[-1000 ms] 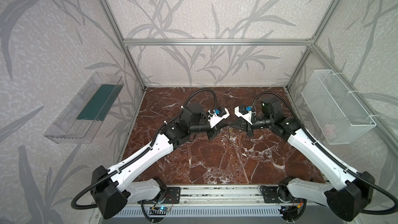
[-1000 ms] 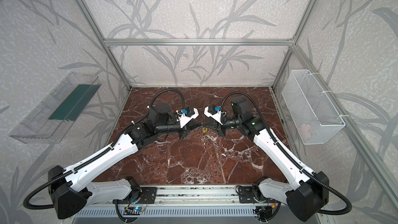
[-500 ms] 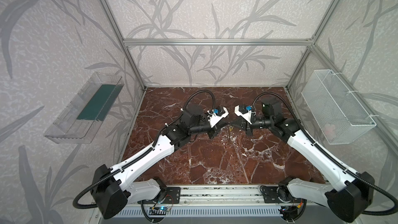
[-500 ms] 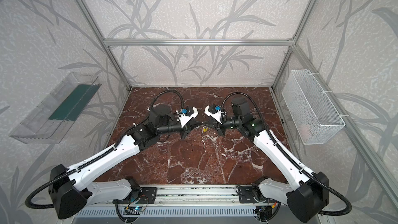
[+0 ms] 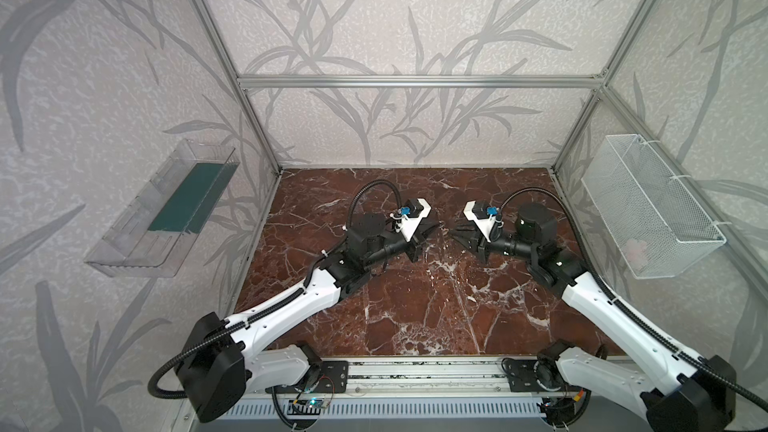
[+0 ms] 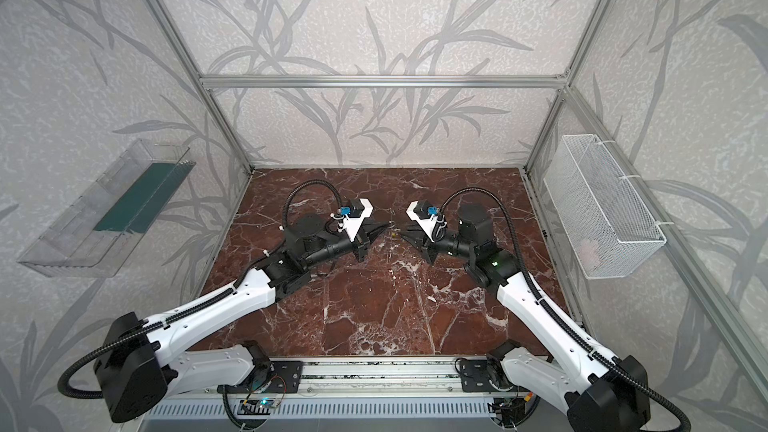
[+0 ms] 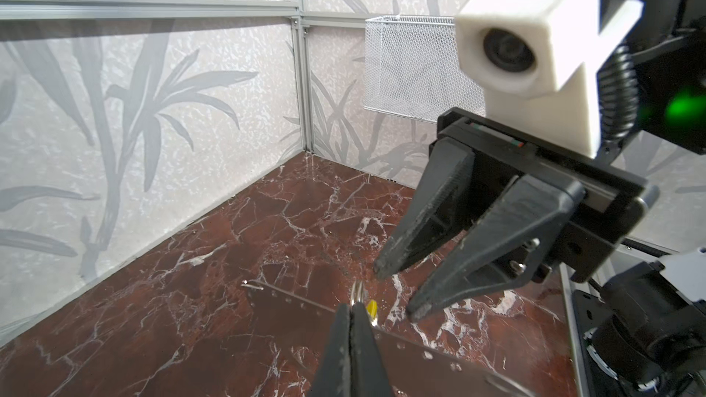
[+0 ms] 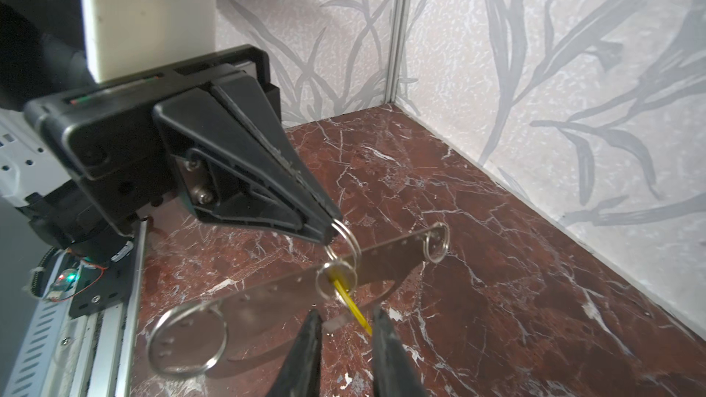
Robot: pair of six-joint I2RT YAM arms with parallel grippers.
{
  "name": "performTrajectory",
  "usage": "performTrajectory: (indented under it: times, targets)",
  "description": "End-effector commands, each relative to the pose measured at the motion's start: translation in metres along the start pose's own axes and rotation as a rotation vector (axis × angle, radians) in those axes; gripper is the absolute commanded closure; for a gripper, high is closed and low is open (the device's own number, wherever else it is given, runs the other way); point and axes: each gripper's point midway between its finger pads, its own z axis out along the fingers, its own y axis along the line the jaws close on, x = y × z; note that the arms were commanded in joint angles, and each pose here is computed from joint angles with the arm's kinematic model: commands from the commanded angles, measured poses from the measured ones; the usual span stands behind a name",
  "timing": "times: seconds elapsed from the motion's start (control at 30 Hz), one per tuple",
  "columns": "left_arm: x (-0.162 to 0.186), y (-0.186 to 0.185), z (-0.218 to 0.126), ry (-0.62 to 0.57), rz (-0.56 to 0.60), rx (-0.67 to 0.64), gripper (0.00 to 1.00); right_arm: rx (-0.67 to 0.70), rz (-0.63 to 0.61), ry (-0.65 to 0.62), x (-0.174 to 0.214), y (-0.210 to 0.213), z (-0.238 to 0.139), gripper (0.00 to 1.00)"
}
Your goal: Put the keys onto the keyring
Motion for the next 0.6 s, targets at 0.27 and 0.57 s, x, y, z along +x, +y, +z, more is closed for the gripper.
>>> performTrajectory:
  times: [0.27, 0.57]
  targets:
    - [-0.028, 0.001, -0.004, -0.151, -0.039, -0.004, 1.00, 0.011, 0.111, -0.132, -0.019, -0.008, 0.010, 0.77]
    - [-0.022, -0.002, -0.001, -0.159, -0.079, 0.028, 1.00, -0.064, 0.118, -0.144, -0.021, 0.004, 0.020, 0.81]
